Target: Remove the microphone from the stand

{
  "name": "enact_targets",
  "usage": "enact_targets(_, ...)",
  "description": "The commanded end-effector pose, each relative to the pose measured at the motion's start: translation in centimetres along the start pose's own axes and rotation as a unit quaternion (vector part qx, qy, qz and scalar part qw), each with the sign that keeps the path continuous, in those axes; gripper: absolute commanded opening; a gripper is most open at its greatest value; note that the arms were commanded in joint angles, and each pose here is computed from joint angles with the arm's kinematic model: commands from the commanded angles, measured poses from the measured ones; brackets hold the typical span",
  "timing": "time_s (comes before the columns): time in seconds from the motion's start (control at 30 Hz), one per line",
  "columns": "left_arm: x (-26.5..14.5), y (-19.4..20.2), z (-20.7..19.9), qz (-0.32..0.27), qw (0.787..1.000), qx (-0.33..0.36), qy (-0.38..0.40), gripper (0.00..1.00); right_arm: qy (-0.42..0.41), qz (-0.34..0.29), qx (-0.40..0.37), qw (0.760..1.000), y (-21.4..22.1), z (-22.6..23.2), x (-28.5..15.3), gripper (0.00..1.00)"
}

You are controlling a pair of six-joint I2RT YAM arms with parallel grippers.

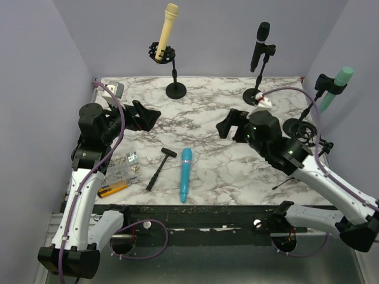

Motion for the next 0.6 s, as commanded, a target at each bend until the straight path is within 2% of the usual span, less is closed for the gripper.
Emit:
enact_targets(0.0,-0.5,-0.5,-0.8,-0.009,1.000,0.004,0.026,0.97,0.122,-0.038,-0.039,0.991,-1.6,-4.4,-6.2,1.00)
enact_targets(0.3,-0.3,-0.4,-0.8,-0.004,0.999,-0.001,0.034,0.97,0.194,-0.118,0.040,0.973,-3.9,-8.5,-15.6,0.98)
enact_targets(0.57,0.6,0.0,-0.9,0.018,0.998,-0.013,0.066,0.97,0.225,-0.153,0.069,0.960,-3.9,-10.3,-18.3,0.97)
Point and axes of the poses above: each gripper's point midway between its finger pads, its own x axis out along the fingers, its own z axis along the line the jaws close on, y = z × x, the point moved 9 cm from there along -x, back along the fingers, and after that the axes turned 6 degrees about -x, right-handed, at the moved point
